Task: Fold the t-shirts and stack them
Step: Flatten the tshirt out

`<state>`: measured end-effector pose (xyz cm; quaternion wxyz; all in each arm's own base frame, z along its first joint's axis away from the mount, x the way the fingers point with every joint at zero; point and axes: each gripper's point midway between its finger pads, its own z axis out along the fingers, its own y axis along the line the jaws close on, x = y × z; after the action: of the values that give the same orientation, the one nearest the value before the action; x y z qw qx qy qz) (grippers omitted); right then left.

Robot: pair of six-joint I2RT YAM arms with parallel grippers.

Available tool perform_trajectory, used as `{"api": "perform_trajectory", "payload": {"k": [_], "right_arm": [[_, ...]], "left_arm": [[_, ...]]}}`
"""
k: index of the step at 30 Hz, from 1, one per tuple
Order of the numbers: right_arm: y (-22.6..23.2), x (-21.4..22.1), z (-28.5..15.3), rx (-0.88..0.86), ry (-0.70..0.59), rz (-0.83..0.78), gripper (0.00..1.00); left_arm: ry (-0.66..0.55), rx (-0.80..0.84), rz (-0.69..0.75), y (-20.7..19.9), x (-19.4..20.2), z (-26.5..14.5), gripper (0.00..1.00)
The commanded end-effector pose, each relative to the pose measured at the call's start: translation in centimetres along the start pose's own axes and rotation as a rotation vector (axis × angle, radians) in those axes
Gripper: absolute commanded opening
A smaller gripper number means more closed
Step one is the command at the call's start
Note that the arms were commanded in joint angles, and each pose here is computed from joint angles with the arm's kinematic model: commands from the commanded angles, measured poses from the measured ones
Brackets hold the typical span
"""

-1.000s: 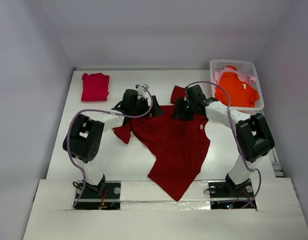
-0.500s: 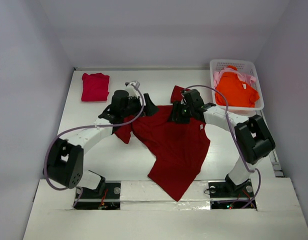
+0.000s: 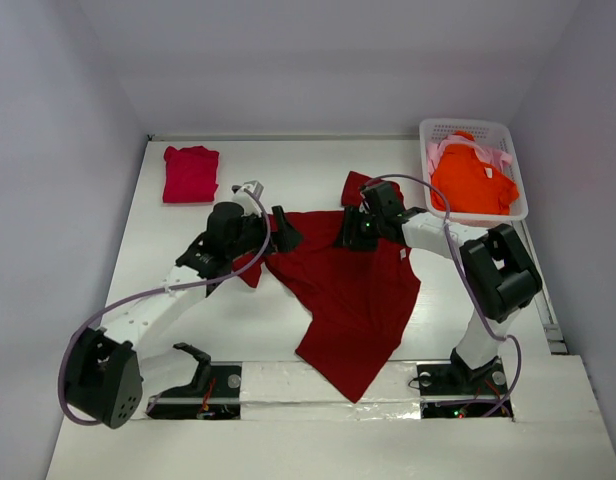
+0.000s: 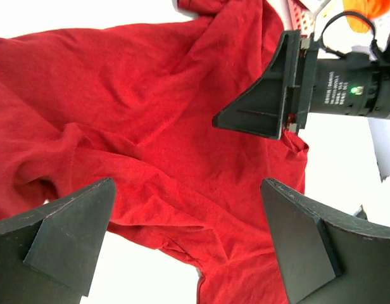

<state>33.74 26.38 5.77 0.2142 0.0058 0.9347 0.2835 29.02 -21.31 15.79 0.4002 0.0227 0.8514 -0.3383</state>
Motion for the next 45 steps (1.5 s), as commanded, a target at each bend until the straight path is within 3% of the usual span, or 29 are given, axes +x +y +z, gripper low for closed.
{"api": "perform_trajectory", "payload": {"k": [1,13,23,40,45], "right_arm": [[1.0,-0.9,-0.1,-0.035,-0.038,-0.016,0.58],[1.3,-0.6,-0.3,-0.055,-0.035,-0.013,0.58],[2.5,-0.9,-1.8,-0.079,-0.053,-0.038,0.58],[3.5,-1.0,-3.2,-0.115,-0.062,-0.050,0.59],[4.4,-0.9,-3.5,-0.144,-0.060,-0.056,0.59]], "left_arm": [[-0.017,-0.048,-0.001,0.6,0.0,-1.2,0.99],[0.044,-0.271,-0.050,4.9,2.2,-1.9,0.99],[-0.092,-0.532,-0.033,7.9,-0.6,-6.5,0.99],[-0.313,-0.390,-0.152,7.4,0.4,-8.7,0.99],[-0.270,-0.395,-0.148,7.4,0.8,-8.1,0.99]]}}
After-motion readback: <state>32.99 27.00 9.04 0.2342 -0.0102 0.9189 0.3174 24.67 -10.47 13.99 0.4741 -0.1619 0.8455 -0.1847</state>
